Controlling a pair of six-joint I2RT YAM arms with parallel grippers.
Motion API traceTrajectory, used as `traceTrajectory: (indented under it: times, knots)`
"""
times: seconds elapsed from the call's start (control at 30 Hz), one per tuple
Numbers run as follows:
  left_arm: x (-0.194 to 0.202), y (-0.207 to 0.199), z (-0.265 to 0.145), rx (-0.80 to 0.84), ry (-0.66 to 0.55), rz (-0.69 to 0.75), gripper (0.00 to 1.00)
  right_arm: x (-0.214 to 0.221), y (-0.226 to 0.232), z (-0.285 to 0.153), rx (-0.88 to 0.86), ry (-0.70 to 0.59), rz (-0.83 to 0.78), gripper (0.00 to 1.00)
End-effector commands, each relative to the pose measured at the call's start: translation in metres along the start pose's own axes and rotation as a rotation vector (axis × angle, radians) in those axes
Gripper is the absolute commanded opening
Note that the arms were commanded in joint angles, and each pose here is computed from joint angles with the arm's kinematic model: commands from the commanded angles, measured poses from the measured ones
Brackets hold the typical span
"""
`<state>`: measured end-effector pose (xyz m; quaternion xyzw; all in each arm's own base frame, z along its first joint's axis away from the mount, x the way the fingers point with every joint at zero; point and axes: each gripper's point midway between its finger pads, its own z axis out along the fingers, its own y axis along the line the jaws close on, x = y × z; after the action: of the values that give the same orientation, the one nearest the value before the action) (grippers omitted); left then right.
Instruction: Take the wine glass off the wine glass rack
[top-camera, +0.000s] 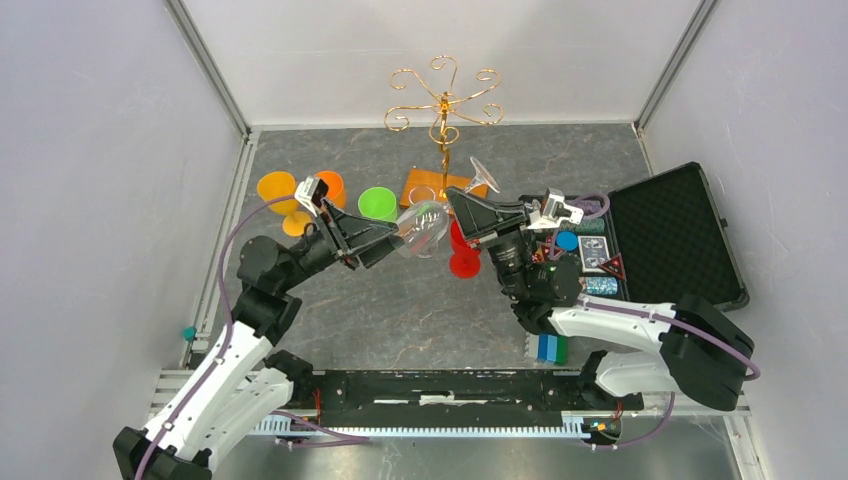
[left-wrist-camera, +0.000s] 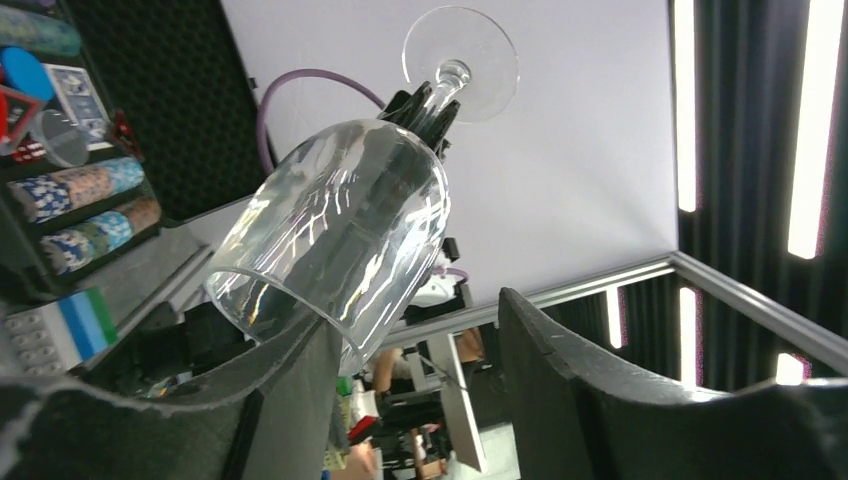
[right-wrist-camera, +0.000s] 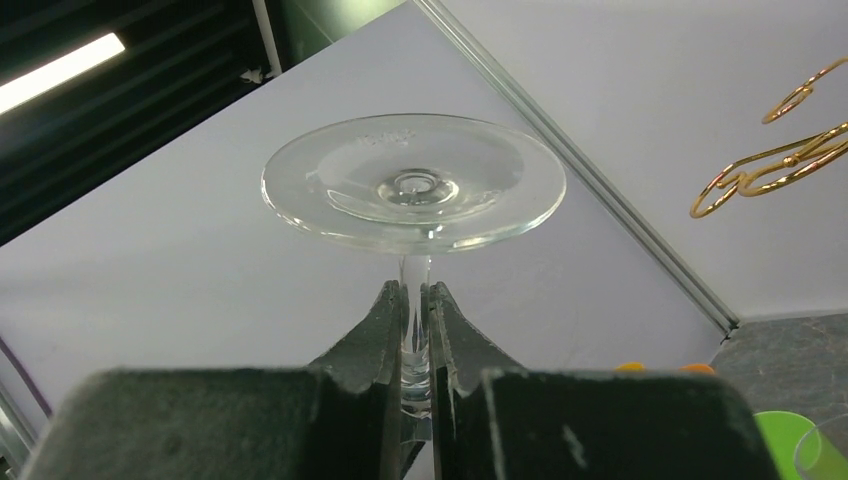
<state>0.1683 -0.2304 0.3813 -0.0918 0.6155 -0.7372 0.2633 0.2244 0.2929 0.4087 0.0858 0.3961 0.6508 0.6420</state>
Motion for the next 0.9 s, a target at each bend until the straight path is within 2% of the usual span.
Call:
traceTrajectory:
  times: [0.0,0.2,0.37,0.5,0.73,0.77,0.8,0.87]
  knots:
    - [-0.005,-0.051,-0.003,0.224,-0.038,-0.104,0.57,-0.047,0.054,0.002,-0.22,-0.192,0.086,0.0]
    - [-0.014,-0.055,-0.006,0.274,-0.087,-0.185,0.44,-0.046,0.052,-0.001,-0.229,-0.203,0.031,0.0]
    - [-0.016,-0.059,-0.005,0.303,-0.096,-0.158,0.15,-0.036,0.051,0.001,-0.242,-0.179,0.063,0.0]
    - [-0.016,-0.062,-0.006,0.309,-0.1,-0.138,0.02,-0.035,0.049,0.001,-0.241,-0.177,0.069,0.0]
    - [-0.013,-0.062,-0.004,0.274,-0.09,-0.085,0.02,-0.038,0.047,-0.002,-0.226,-0.185,0.057,0.0]
    - [-0.011,-0.061,-0.004,0.263,-0.085,-0.077,0.09,-0.039,0.047,-0.002,-0.226,-0.187,0.053,0.0]
    - [-0.011,-0.061,-0.004,0.257,-0.084,-0.064,0.29,-0.04,0.047,-0.002,-0.225,-0.191,0.048,0.0]
    - [-0.01,-0.062,-0.004,0.244,-0.082,-0.043,0.5,-0.044,0.048,-0.004,-0.222,-0.201,0.037,0.0]
